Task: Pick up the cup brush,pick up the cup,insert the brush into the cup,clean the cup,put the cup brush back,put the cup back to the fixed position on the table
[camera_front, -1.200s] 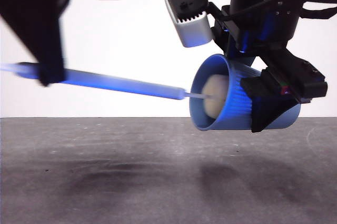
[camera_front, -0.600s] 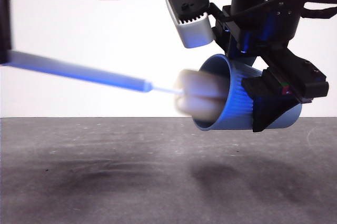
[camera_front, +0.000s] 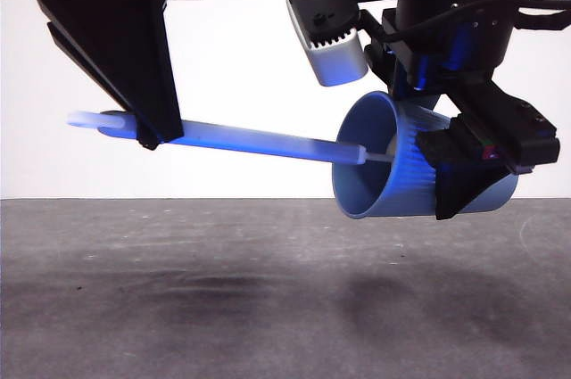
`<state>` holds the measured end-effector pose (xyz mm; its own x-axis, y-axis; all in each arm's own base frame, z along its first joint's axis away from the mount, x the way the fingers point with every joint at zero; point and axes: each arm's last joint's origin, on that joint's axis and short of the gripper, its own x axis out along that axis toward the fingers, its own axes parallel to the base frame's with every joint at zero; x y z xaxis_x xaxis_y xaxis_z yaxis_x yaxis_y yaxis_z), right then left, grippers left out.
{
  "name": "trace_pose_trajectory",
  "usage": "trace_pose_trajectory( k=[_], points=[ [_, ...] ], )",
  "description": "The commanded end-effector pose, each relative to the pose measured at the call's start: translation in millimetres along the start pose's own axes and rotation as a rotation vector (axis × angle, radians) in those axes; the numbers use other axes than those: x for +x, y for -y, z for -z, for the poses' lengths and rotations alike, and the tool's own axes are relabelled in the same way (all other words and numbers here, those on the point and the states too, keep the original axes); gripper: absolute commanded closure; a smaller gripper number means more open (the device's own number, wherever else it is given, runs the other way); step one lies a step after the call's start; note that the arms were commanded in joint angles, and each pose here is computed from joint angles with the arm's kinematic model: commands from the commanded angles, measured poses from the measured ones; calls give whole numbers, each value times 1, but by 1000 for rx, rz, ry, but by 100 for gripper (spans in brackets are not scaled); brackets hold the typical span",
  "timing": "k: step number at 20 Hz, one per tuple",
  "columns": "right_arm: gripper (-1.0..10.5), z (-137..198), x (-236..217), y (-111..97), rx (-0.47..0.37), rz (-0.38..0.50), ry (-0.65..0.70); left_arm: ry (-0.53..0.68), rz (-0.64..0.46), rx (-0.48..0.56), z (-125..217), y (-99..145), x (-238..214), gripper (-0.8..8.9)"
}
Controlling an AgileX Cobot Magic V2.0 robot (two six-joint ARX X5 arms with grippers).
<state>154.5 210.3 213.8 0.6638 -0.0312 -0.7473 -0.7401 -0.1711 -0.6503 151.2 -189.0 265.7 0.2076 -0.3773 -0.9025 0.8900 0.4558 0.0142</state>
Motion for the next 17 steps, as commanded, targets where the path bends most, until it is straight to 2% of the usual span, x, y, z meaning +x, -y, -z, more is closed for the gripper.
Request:
trace_pose_trajectory(
  k=[1,8,12,15,17],
  points=[
    [963,-3,0,-1,13,-6,15,15,-24,-10,3,1,-7,822],
    [963,-3,0,-1,33,-6,13,-132,-107,-27,46,9,-51,822],
    [963,-2,0,-1,94,-1,9,-151,-120,-61,67,13,-73,822],
    [963,-1,-2,1,206,24,-4,-97,-159,-136,77,12,-86,822],
    [963,4,-3,5,366,54,-20,-50,-201,-227,81,8,-93,822]
  ],
)
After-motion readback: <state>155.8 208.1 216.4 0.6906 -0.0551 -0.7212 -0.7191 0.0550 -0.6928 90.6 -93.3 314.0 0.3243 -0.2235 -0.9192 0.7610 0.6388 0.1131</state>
